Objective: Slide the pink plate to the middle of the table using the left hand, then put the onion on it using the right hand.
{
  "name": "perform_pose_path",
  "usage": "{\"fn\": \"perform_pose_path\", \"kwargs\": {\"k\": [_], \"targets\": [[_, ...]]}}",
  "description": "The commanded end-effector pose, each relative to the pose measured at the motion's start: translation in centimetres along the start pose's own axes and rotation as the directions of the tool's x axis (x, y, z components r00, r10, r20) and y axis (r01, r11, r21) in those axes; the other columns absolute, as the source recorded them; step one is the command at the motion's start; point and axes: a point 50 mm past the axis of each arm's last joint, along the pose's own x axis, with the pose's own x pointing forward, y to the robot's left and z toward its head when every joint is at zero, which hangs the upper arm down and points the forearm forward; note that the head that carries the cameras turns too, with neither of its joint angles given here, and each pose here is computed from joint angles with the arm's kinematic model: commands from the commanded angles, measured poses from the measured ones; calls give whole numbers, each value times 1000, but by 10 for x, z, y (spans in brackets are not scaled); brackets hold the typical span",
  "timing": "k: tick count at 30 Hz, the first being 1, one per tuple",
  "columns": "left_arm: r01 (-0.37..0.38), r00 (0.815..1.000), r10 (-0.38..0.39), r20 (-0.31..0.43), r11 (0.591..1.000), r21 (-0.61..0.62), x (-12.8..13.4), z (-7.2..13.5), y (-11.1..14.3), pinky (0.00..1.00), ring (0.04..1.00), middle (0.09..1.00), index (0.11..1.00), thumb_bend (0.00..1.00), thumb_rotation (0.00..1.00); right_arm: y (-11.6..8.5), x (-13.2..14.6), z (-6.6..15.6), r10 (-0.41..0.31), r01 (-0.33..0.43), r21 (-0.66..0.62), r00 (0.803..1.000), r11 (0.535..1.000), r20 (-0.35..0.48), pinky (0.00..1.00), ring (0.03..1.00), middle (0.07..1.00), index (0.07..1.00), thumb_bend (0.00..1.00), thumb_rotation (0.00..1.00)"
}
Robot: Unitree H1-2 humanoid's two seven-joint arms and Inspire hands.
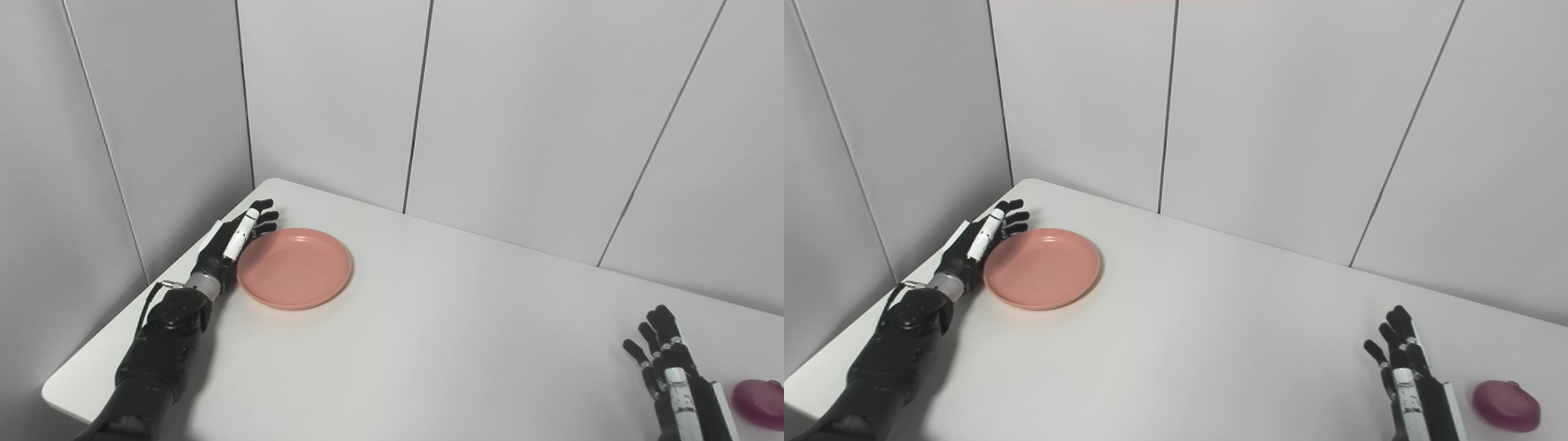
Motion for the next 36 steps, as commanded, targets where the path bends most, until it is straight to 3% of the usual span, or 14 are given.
{"fn": "perform_pose_path", "kwargs": {"k": [1,19,26,36], "targets": [[-1,999,1,54,1000,9,10,21,2,909,893,884,870,464,1000,-11,-35,-24,-46,48,12,995,999,-92,1000,978,974,972,640,775],[47,998,-44,52,997,-54,5,18,-33,914,908,905,907,474,1000,0,-24,-23,-28,27,-13,997,1000,-71,1000,1000,995,990,638,796],[81,996,-77,53,994,-72,9,15,-47,891,899,897,897,532,1000,13,-19,-18,-37,37,-12,997,999,-61,1000,1000,998,996,566,823],[167,986,-162,49,976,-137,21,16,-66,875,888,884,887,545,1000,30,-22,-10,-48,48,-13,998,999,-49,1000,998,986,990,508,739]]}}
